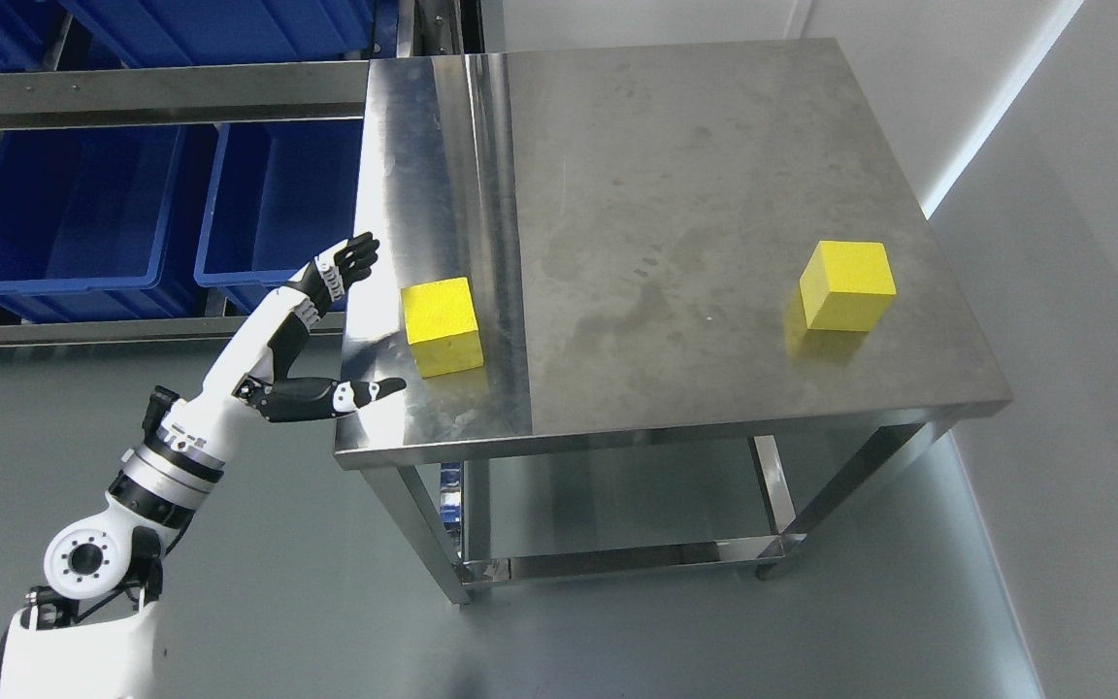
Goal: Move yellow foam block to right shelf middle
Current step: 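Close the left hand around the near yellow foam cube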
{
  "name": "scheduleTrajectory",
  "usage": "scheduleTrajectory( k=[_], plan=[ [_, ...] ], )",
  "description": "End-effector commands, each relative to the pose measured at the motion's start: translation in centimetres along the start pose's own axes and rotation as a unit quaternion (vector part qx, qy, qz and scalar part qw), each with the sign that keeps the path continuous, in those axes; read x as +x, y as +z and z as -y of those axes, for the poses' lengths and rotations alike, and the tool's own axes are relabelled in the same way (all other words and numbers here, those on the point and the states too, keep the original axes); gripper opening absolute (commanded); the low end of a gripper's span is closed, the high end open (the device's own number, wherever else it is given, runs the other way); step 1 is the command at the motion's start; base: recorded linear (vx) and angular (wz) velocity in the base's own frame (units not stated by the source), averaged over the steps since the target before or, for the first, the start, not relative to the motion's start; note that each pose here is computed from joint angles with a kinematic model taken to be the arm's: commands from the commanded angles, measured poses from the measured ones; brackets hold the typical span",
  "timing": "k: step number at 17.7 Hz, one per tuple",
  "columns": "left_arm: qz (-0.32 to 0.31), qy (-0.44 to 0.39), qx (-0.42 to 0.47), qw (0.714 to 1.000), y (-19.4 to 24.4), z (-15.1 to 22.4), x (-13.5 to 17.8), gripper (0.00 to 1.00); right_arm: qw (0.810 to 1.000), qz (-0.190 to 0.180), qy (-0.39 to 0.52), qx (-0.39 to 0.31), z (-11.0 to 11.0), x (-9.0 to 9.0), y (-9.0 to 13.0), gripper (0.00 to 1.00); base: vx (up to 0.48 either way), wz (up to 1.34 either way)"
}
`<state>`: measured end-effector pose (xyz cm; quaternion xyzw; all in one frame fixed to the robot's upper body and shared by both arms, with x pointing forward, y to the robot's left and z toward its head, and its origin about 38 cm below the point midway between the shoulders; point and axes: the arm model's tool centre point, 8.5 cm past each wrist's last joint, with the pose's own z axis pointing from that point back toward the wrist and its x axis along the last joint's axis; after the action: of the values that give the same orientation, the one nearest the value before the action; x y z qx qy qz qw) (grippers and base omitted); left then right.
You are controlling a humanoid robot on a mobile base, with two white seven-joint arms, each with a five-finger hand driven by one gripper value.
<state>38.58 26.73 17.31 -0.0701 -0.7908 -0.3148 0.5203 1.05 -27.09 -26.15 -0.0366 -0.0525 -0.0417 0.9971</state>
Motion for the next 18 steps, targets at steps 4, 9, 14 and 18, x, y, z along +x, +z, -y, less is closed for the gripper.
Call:
scheduleTrajectory(
  k=[4,9,14,18],
  plan=[
    [-0.066,-0.036,-0.058,0.995,-2.3,-0.1,-2.9,0.94,1.0,0.009,0.001,-0.008,1.1,0.9,-0.1,1.0,0.0,0.0],
    [-0.1,-0.002,-0.103,0.99,-3.4,1.4,-3.5,0.94,1.0,0.009,0.001,-0.009,1.1,0.8,-0.1,1.0,0.009,-0.07],
    [-0.122,0.016,-0.107,0.987,-3.9,1.2,-4.4,0.84,1.0,0.009,0.001,-0.008,1.1,0.9,-0.1,1.0,-0.014,-0.07],
    [-0.118,0.023,-0.086,0.989,-3.8,0.2,-4.6,0.63,1.0,0.009,0.001,-0.008,1.1,0.9,-0.1,1.0,0.0,0.06]
  ],
)
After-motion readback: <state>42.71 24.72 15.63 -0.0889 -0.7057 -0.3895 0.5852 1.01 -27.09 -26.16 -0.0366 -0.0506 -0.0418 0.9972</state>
